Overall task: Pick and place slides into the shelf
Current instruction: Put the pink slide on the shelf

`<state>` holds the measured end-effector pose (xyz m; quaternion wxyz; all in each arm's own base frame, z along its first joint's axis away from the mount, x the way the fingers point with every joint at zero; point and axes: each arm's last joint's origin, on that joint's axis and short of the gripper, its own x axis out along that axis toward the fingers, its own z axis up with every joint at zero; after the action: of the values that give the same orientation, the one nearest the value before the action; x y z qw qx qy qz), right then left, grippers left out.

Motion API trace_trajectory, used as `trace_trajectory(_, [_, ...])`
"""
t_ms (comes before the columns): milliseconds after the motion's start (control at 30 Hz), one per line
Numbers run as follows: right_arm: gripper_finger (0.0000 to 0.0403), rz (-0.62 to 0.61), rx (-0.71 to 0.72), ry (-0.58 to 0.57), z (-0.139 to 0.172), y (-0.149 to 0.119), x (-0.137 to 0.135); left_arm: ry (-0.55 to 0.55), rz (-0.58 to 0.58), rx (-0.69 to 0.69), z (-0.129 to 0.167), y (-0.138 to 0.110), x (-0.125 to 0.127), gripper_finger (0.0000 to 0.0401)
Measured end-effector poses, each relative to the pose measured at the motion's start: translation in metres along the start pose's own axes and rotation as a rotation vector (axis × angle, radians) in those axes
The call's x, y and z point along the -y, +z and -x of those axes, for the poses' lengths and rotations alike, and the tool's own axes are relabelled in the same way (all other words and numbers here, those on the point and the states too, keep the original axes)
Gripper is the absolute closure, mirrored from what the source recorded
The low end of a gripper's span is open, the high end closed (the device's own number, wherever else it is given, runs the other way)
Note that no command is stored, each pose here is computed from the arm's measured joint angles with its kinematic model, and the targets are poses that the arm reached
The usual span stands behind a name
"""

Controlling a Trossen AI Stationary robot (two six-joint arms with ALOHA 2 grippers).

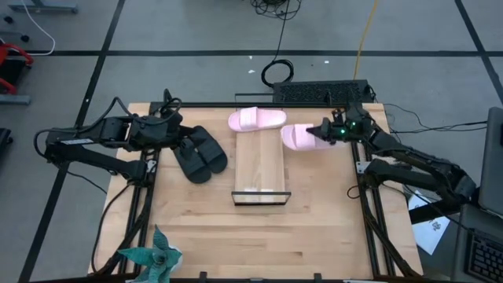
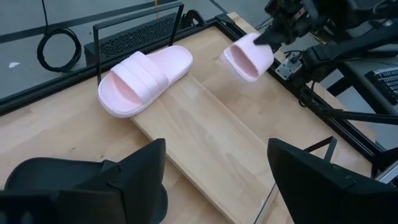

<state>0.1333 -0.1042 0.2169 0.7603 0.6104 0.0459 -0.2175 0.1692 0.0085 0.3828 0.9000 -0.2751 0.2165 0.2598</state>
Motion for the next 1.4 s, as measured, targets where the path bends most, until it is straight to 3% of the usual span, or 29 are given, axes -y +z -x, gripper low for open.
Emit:
trace_trajectory(133, [0.0401,0.031,-0.034,0.008,-0.016,0.001,-0.027,0.000,-0.001,0.000,0.000,0.000,0.000,0.0116])
trace_trajectory(300, [0.0402,0.073,-0.108,-0.030,-0.059,0.000,-0.049,0.009,-0.013,0.007,0.000,0.000,0.000,0.0116])
trace_trajectory(467, [0.0402,0.091,-0.145,0.050,-0.104,0.003,-0.060,0.019,-0.021,0.021,0.002,0.001,-0.001,0.0116])
trace_trajectory(700, [0.0402,0.084,-0.214,0.012,-0.145,-0.006,-0.062,0.007,-0.009,0.036,0.013,0.001,-0.007,0.0116])
trace_trajectory(967, [0.0402,0.057,-0.159,-0.010,-0.163,-0.016,-0.076,-0.006,-0.001,0.063,0.022,0.002,-0.011,0.0116])
trace_trajectory(1133, [0.0402,0.015,-0.134,-0.085,-0.169,-0.029,-0.070,-0.006,-0.012,0.070,0.024,0.002,-0.012,0.0116])
trace_trajectory(1400, [0.0403,-0.028,-0.079,-0.112,-0.188,-0.042,-0.065,0.010,-0.060,0.080,0.024,0.003,-0.013,0.0116])
